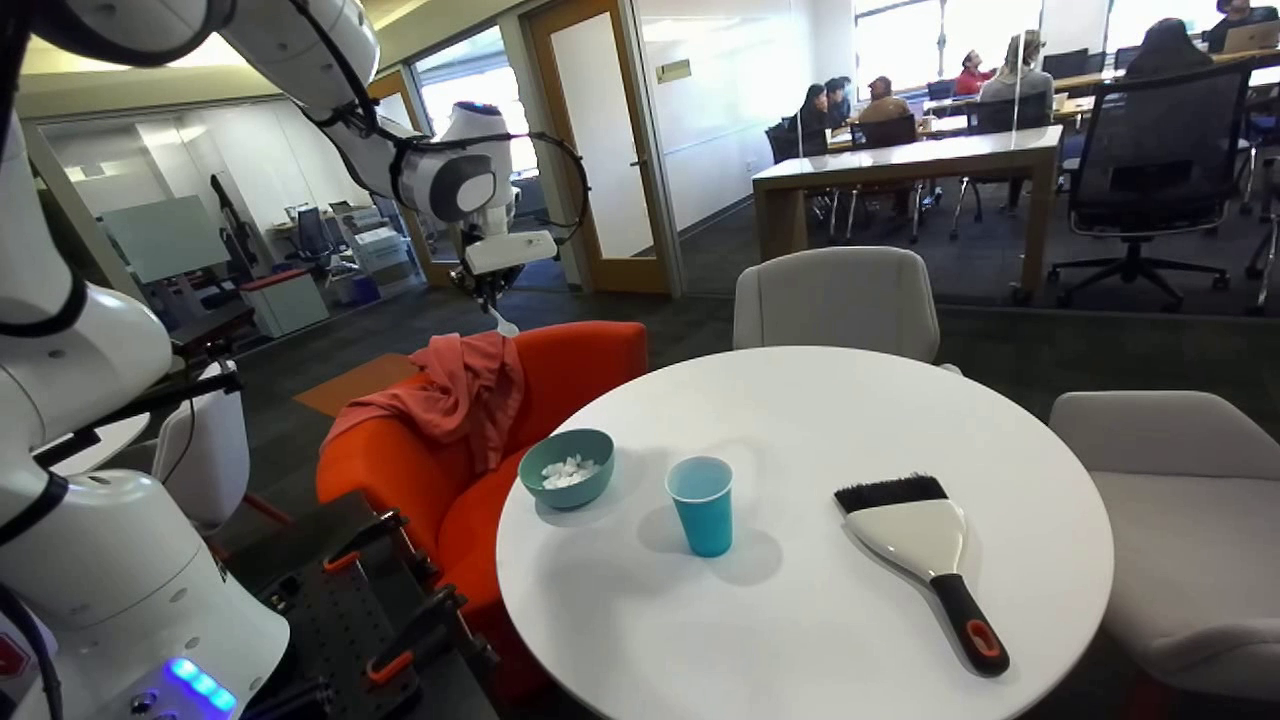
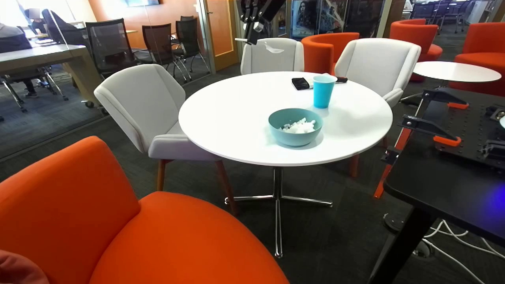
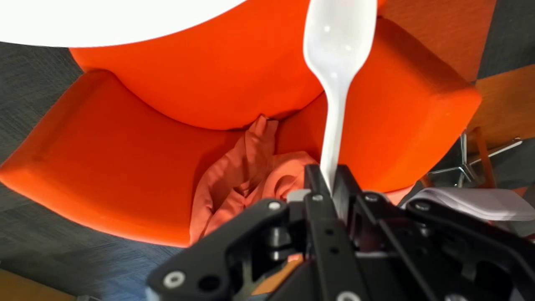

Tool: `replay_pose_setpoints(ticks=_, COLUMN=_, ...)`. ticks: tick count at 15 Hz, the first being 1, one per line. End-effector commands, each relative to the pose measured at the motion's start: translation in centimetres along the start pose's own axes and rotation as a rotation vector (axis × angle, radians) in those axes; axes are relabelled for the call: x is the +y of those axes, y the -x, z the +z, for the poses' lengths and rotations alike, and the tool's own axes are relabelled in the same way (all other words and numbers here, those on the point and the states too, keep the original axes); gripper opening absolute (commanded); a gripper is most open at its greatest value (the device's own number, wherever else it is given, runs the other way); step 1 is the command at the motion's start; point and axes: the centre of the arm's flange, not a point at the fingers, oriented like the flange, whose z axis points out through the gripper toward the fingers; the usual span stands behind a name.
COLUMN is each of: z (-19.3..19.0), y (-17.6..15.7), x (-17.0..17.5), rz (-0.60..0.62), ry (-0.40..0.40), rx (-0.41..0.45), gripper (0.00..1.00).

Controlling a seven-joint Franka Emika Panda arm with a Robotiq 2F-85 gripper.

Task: Use the spoon to stir the contents of the bowl

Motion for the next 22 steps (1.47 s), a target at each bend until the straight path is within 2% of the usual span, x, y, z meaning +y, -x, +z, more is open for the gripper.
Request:
replay_pose_setpoints(ticks=1, z=-0.4, y=0.2, x=0.0, rz=0.132, ry=0.047, rx=0.072, gripper=0.03)
replay_pose_setpoints(ticks=3, z=-0.8, y=0.5, x=0.1, rz=0.231, ry=0.094, rx=0.093, gripper=0.03)
replay_pose_setpoints(ticks=6, z=-1.6, y=1.6, x=0.1, rz=0.324, ry=0.214, rx=0.103, gripper=0.03)
replay_pose_setpoints(ticks=9, z=-1.5, y=2.9, x=-1.1, rz=0.413, ry=0.294, rx=0.064, gripper=0.03)
replay_pose_setpoints(ticks=12, z=-0.9, y=3.4, x=-2.8, rz=0.523, ry=0.309, rx=0.003, gripper=0.03)
replay_pose_setpoints(ticks=13, z=-0.3, y=3.4, x=-3.4, rz=0.575, ry=0.261, rx=-0.016, gripper=0.03)
replay_pose_setpoints(ticks=14, z=-0.3, y=3.9, x=-1.5, rz=0.498, ry=0.256, rx=0.048, gripper=0.03)
replay_pose_setpoints(ticks=15, z=-0.1, y=3.9, x=-1.9, rz=0.504, ry=0.257, rx=0.034, gripper=0.11)
replay_pose_setpoints(ticks=18, z=-0.1, y=3.9, x=-1.8, rz=0.502, ry=0.256, rx=0.037, gripper=0.11)
replay_pose_setpoints(ticks=19, z=-0.1, y=4.0, x=-1.7, rz=0.505, ry=0.255, rx=0.039, gripper=0.03)
replay_pose_setpoints(ticks=20, z=0.0, y=3.8, x=-1.6, rz=0.546, ry=0.263, rx=-0.003, gripper=0.03)
replay_pose_setpoints(ticks=21, z=-0.2, y=3.7, x=-1.5, rz=0.567, ry=0.351, rx=-0.065, gripper=0.03)
replay_pose_setpoints(ticks=22, z=-0.5, y=3.9, x=-1.4, rz=0.579, ry=0.364, rx=-0.075, gripper=0.03)
